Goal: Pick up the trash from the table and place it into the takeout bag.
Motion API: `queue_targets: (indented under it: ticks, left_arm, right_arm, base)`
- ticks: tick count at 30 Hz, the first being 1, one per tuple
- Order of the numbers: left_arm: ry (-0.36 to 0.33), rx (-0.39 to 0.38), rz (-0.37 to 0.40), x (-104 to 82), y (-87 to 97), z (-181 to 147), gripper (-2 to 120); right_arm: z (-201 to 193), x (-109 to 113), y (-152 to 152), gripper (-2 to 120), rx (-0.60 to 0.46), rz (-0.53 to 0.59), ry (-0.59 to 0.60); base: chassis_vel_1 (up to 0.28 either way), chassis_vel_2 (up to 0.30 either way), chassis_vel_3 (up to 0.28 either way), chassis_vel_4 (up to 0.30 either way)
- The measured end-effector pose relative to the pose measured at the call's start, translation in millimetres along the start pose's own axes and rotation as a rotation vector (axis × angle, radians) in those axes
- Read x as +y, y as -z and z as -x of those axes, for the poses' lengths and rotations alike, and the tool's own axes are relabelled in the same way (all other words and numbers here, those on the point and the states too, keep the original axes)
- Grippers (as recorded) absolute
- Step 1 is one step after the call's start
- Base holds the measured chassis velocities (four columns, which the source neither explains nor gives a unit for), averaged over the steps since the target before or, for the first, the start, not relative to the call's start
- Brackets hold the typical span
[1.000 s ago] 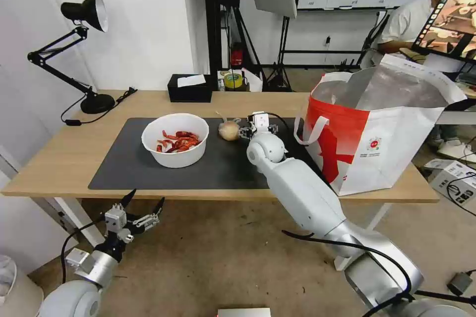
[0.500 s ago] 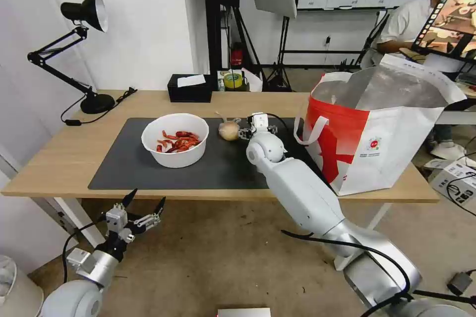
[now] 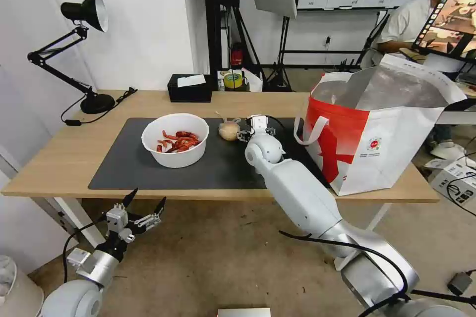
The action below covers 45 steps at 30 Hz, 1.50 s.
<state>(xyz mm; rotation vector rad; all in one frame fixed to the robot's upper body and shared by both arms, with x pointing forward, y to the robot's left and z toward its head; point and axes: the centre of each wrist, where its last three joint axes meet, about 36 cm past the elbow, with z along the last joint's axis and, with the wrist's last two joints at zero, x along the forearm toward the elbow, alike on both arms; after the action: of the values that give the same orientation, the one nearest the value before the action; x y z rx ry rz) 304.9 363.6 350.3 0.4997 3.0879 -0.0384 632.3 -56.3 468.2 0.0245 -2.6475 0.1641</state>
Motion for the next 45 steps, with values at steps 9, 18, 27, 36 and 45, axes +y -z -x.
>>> queue_targets:
  ticks: [9,18,27,36,45]
  left_arm:
    - [-0.002,-0.002,0.001,-0.1,0.6,1,100]
    - [-0.006,-0.003,0.0,-0.8,0.9,1,100]
    - [-0.008,-0.003,0.0,-1.3,0.8,1,100]
    - [-0.012,-0.005,-0.001,-2.4,0.8,3,100]
    - [-0.018,-0.006,-0.001,-3.2,1.0,4,100]
  right_arm:
    - [4,-5,-4,99,0.012,0.01,-0.008]
    - [8,-9,-5,97,0.02,0.019,-0.008]
    - [11,-11,-4,78,0.026,0.025,-0.005]
    - [13,-14,-6,51,0.033,0.034,-0.01]
    - [14,-17,-9,18,0.039,0.044,-0.014]
  base:
    - [0.0,0.0,0.0,0.0]
    - [0.0,0.0,0.0,0.0]
    - [0.0,0.0,0.0,0.0]
    - [0.0,0.0,0.0,0.0]
    - [0.0,0.0,0.0,0.0]
